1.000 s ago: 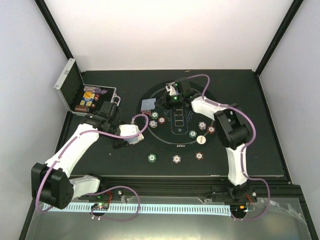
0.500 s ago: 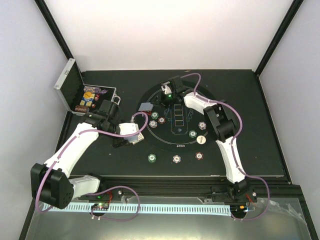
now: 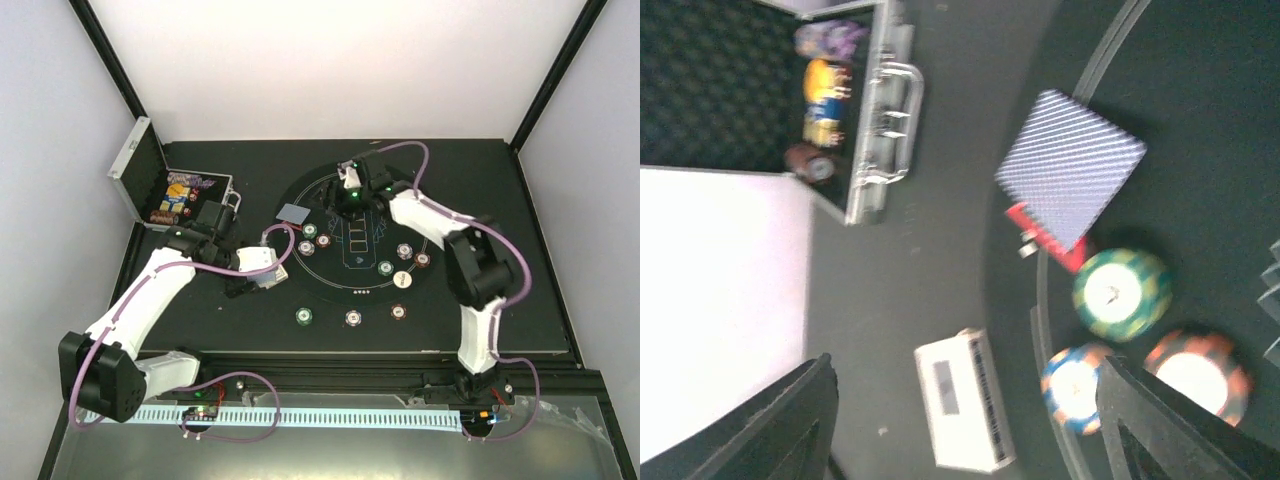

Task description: Distribute texas hold em gaming equipment

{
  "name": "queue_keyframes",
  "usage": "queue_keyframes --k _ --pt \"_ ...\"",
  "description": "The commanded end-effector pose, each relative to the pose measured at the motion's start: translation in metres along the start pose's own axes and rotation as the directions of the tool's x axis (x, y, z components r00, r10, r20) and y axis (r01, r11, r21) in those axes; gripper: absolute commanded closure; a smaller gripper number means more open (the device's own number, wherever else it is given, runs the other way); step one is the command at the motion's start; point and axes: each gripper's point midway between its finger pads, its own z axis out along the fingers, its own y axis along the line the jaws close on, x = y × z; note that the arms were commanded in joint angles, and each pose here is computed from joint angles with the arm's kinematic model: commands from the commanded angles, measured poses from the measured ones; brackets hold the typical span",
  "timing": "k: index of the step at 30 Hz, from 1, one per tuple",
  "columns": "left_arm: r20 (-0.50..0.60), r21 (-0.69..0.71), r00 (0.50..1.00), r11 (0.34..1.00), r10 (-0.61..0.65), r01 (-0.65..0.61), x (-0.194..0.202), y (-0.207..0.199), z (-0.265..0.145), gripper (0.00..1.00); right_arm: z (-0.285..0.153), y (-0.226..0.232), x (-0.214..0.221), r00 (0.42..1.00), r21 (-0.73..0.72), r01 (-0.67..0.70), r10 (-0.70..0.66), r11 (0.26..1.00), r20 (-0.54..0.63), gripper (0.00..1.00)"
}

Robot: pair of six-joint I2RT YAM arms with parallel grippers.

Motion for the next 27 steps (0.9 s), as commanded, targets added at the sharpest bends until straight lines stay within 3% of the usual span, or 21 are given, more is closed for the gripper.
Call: queue_keyframes --k 1,7,11,17,27 --pt "0.075 0.000 0.997 1.000 0.008 -0.008 -0.017 -0.006 -0.021 0.99 -0.040 0.060 0.034 0.993 -0.132 0.108 -0.101 0.985 0.060 0.23" --pt "0.110 0.007 0.993 0.999 0.033 -0.034 -0.022 -0.016 -0.030 0.99 -0.049 0.084 0.152 0.991 -0.287 0.102 -0.123 0.953 -0.057 0.20" --pt "0.121 0.021 0.992 0.999 0.042 -0.045 -0.024 -0.022 -0.033 0.98 -0.051 0.105 0.202 0.987 -0.394 0.078 -0.128 0.916 -0.102 0.20" --pt "0.129 0.021 0.990 0.998 0.064 -0.067 -0.024 -0.028 -0.036 0.98 -0.046 0.125 0.234 0.978 -0.463 0.075 -0.155 0.883 -0.137 0.19" --pt "0.133 0.019 0.988 0.996 0.083 -0.086 -0.026 -0.030 -0.037 0.98 -0.041 0.136 0.234 0.974 -0.493 0.066 -0.164 0.868 -0.158 0.19"
